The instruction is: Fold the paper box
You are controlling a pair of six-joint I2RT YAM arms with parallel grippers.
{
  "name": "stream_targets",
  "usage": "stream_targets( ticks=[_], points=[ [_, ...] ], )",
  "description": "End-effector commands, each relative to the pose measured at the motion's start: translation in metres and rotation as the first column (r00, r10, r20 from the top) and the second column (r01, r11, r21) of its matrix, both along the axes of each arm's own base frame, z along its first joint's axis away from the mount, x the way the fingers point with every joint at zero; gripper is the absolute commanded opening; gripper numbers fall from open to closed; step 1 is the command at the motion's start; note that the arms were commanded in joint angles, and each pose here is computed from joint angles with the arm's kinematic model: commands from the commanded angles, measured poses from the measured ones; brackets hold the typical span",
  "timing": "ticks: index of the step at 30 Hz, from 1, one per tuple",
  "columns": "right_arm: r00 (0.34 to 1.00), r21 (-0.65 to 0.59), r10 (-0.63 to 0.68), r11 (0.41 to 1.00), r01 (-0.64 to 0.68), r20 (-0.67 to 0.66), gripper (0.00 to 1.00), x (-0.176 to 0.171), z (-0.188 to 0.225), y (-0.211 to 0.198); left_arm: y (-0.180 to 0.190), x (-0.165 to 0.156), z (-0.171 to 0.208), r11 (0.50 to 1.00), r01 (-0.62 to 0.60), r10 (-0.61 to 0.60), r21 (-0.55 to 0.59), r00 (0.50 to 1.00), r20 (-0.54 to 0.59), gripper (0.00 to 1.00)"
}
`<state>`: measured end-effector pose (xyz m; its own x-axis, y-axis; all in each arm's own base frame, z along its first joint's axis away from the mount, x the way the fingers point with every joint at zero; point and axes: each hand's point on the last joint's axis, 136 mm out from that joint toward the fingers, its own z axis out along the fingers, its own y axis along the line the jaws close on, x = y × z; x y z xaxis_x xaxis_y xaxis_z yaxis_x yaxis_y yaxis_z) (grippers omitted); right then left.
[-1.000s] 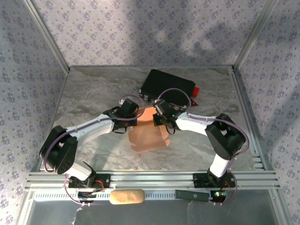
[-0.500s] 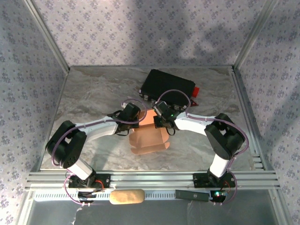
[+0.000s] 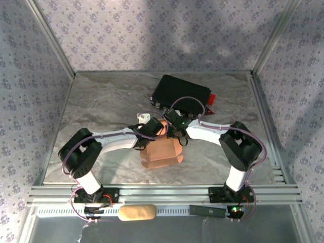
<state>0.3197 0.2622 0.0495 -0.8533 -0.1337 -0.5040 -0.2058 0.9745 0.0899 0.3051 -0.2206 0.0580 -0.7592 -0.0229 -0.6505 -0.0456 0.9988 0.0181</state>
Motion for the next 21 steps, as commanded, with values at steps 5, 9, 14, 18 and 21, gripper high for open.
stream_targets(
  ticks=[5,9,14,18,21],
  points=[
    [1.0,0.032,-0.025,0.999,0.024,0.015,0.0,0.008,0.012,0.006,-0.003,-0.009,-0.007,0.995,0.071,-0.072,-0.074,0.997,-0.015,0.32],
    [1.0,0.033,-0.028,0.999,0.028,0.011,0.0,0.01,0.012,0.006,-0.006,-0.011,-0.004,0.982,0.111,-0.115,-0.155,0.993,-0.013,0.36],
    [1.0,0.04,-0.025,0.999,0.024,0.011,0.0,0.011,0.013,0.007,-0.001,-0.013,0.001,0.98,0.115,-0.116,-0.162,0.993,0.001,0.32],
    [1.0,0.048,-0.012,0.999,0.012,0.009,0.0,0.01,0.014,0.01,0.0,-0.009,0.002,0.982,0.118,-0.119,-0.146,0.993,0.004,0.3],
    [1.0,0.042,-0.006,0.999,0.006,0.005,0.0,0.008,0.013,0.01,-0.001,-0.004,0.005,0.984,0.109,-0.107,-0.143,0.994,0.019,0.38]
  ],
)
